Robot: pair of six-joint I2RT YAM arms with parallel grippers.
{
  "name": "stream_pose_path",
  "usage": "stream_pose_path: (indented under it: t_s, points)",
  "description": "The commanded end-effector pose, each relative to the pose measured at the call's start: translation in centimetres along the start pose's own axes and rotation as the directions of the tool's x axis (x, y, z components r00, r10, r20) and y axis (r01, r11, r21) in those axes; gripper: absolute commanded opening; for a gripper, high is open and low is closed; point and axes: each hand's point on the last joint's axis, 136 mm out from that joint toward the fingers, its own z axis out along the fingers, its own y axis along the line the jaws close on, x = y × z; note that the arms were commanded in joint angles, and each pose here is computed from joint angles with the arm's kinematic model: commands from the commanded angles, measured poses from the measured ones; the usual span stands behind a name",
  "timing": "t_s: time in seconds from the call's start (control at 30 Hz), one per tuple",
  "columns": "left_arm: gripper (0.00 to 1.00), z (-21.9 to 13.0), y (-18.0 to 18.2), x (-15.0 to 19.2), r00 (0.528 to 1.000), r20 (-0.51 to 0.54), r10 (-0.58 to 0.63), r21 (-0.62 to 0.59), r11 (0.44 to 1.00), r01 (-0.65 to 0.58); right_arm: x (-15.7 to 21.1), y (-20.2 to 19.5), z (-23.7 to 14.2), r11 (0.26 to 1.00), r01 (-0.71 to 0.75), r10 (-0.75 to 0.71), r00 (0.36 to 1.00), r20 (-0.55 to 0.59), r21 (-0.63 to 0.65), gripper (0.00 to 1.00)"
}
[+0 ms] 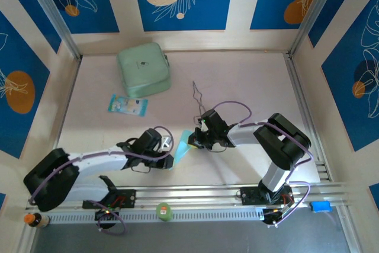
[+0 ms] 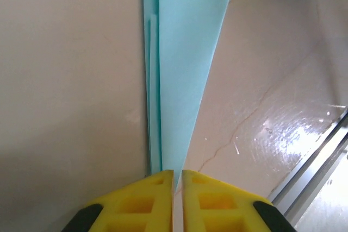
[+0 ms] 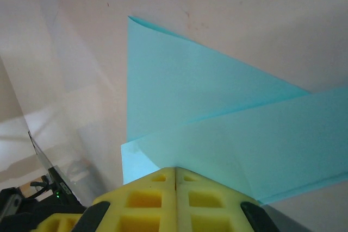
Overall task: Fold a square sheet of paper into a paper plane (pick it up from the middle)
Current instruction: Perform the fifth fold on the wing at the bottom-center of the table.
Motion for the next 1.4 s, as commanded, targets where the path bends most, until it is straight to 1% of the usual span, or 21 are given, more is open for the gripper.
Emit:
stream_pose_path:
  t_s: [0.0,0.13,0.23,0.3,0.4,0.5,0.57,0.7,0.83,0.9,1.0,1.07,1.23,1.37]
  points:
    - [0.15,-1.2,-0.3,-1.4,0.996,0.087,0.002,-0.005,1.000,-0.002,0.5,-2.4,-0.1,0.995,-0.020,0.021,1.000,-0.012,0.095,0.03]
    - [0.25,-1.5,-1.8,-2.8,0.990,0.140,0.032,0.051,0.998,-0.039,0.3,-2.1,-0.1,0.996,-0.015,0.017,1.000,-0.012,0.090,0.03]
    - [0.26,-0.7,-2.0,-3.3,0.990,0.134,0.037,0.062,0.997,-0.046,0.3,-2.2,-0.1,0.996,-0.018,0.019,1.000,-0.013,0.093,0.03]
    - [0.26,0.1,-2.0,-3.2,0.994,0.109,0.033,0.067,0.997,-0.040,0.3,-2.1,-0.2,0.996,-0.016,0.018,1.000,-0.015,0.090,0.03]
    - [0.23,1.2,-1.5,-2.8,0.997,0.068,0.019,0.061,0.998,-0.023,0.2,-1.7,-0.3,0.997,-0.004,0.005,1.000,-0.013,0.077,0.04]
    - [0.21,1.8,0.1,-2.3,0.999,0.045,-0.016,-0.009,1.000,0.016,0.0,-0.7,-0.4,0.998,0.029,-0.028,0.999,-0.024,0.053,0.05]
    - [0.16,1.9,1.4,-1.6,0.999,0.024,-0.033,-0.069,0.997,0.034,-0.2,0.1,-0.7,0.998,0.055,-0.054,0.998,-0.025,0.031,0.05]
    - [0.10,2.0,2.6,-0.2,0.998,-0.004,-0.069,-0.095,0.993,0.068,-0.2,2.2,-1.6,0.994,0.110,-0.111,0.994,-0.005,-0.023,0.07]
    - [0.07,2.1,3.1,0.7,0.995,-0.012,-0.100,-0.092,0.991,0.098,1.4,3.8,-1.2,0.984,0.167,-0.169,0.985,-0.030,-0.056,0.07]
    - [0.06,2.1,3.3,0.8,0.994,-0.015,-0.104,-0.098,0.990,0.102,2.6,3.8,-0.6,0.983,0.177,-0.180,0.982,-0.061,-0.052,0.07]
    - [0.05,2.1,3.3,0.7,0.994,-0.015,-0.106,-0.108,0.989,0.103,4.1,2.6,0.5,0.986,0.166,-0.167,0.980,-0.109,-0.020,0.06]
    - [0.03,2.1,3.3,0.6,0.994,-0.016,-0.106,-0.109,0.989,0.103,4.4,1.4,1.0,0.989,0.148,-0.145,0.983,-0.114,0.012,0.06]
    - [0.00,2.3,3.7,1.0,0.994,-0.035,-0.107,-0.121,0.987,0.102,3.1,-0.3,1.0,0.994,0.099,-0.096,0.992,-0.079,0.037,0.06]
    - [0.00,2.6,3.9,1.5,0.992,-0.051,-0.111,-0.125,0.987,0.104,1.6,0.2,0.3,0.996,0.085,-0.085,0.995,-0.049,0.006,0.06]
